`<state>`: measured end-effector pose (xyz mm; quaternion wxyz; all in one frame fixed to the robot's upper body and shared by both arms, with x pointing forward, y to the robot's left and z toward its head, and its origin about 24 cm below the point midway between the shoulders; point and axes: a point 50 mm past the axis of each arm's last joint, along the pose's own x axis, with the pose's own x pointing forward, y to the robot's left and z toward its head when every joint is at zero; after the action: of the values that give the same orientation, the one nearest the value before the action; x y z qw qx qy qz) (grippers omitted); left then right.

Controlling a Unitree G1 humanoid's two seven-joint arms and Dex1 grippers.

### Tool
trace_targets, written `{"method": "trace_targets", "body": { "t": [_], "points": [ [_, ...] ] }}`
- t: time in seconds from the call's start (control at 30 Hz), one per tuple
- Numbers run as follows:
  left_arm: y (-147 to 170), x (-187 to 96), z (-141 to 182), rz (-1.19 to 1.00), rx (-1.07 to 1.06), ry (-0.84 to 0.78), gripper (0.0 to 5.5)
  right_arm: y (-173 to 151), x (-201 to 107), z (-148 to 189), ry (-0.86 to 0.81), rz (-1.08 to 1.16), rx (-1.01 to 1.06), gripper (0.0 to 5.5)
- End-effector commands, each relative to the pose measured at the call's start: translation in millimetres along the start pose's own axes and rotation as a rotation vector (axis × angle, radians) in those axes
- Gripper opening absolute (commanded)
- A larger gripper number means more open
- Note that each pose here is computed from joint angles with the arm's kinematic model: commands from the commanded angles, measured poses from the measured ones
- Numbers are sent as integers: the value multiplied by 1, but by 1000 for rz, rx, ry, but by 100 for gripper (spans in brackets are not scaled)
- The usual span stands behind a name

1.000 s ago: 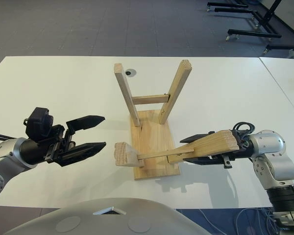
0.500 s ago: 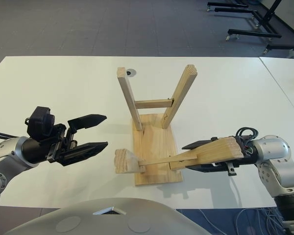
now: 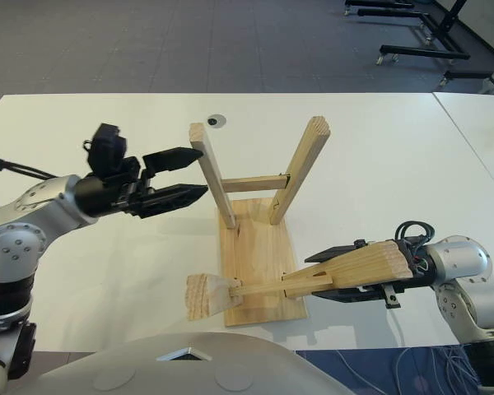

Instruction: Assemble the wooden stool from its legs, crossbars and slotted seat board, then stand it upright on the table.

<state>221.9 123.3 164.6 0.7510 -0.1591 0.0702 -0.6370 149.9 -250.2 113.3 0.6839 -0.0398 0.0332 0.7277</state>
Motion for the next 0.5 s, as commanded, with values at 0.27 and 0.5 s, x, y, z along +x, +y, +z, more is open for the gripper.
{"method": "trace_targets", "body": {
  "t": [0.27,0.5],
  "points": [
    [-8,25,0,-246,-67,124,435,-14,-2,15,-37,-55,-36,205],
    [-7,35,-2,-289,-80,155,435,-5,1,24,-51,3,-25,205]
  ]
}}
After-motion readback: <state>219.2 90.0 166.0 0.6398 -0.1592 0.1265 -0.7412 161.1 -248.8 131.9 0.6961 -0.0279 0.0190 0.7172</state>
